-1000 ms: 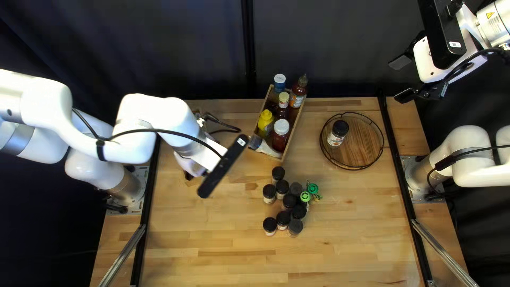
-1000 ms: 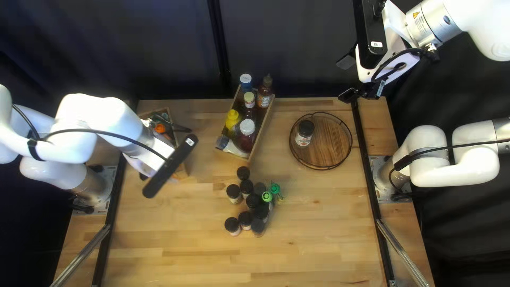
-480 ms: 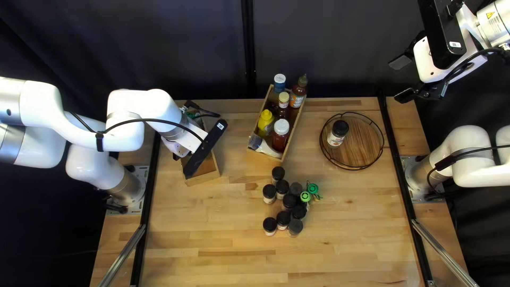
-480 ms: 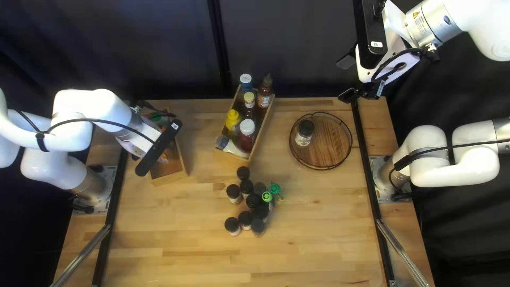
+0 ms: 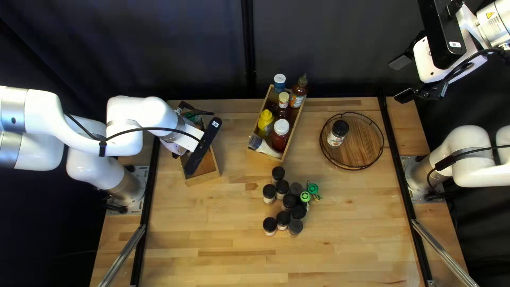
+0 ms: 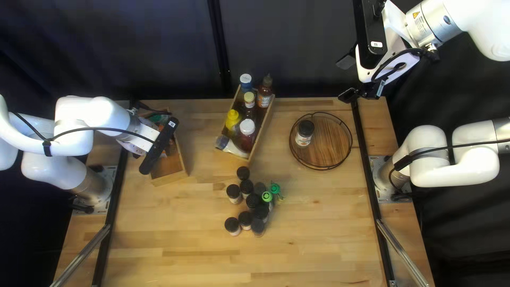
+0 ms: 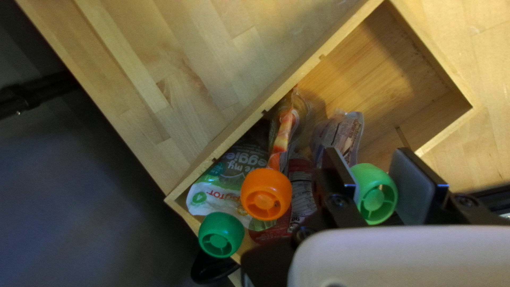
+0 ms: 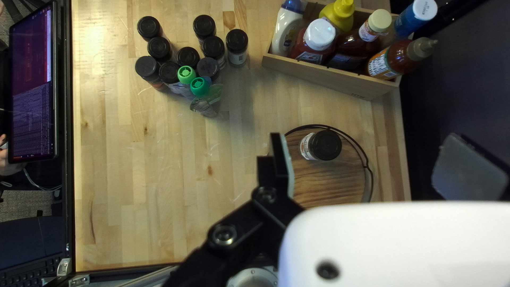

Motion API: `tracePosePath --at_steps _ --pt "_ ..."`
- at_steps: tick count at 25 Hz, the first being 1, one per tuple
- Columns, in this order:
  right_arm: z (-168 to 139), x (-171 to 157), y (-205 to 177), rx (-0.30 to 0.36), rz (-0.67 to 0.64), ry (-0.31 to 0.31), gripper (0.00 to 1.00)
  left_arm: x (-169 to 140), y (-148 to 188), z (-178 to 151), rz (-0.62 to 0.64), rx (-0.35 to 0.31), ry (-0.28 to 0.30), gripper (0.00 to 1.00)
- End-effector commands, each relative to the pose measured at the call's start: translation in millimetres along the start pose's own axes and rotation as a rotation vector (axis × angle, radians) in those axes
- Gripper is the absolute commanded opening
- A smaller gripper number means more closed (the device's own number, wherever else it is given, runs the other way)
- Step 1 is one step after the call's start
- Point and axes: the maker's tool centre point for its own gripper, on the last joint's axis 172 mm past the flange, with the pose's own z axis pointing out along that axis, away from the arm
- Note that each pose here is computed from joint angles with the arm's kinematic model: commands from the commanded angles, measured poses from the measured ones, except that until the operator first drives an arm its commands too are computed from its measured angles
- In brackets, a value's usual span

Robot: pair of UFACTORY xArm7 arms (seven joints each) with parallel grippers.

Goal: Separate condiments, baby food and spices and place it in 3 different racks/containers

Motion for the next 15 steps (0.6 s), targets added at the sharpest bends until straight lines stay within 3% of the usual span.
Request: tracePosePath --at_steps 1,5,10,11,15 --pt "0.0 0.0 0.0 0.000 0.000 0.000 1.00 24.7 11.1 -14.4 -0.018 -0.035 0.007 1.00" --pt "0.0 0.0 0.0 0.000 0.000 0.000 1.00 63.8 28.5 -31.4 -0.028 -0.089 0.039 1.00" --pt "0.0 0.0 0.0 0.000 0.000 0.000 1.00 134.8 53.4 -50.1 -0.044 -0.184 0.130 1.00" --pt "0.0 0.0 0.0 0.000 0.000 0.000 1.00 160.7 59.5 -54.7 -0.056 -0.213 0.160 1.00" --pt "0.0 0.0 0.0 0.000 0.000 0.000 1.00 213.0 65.9 -69.3 -0.102 -0.263 0.206 1.00"
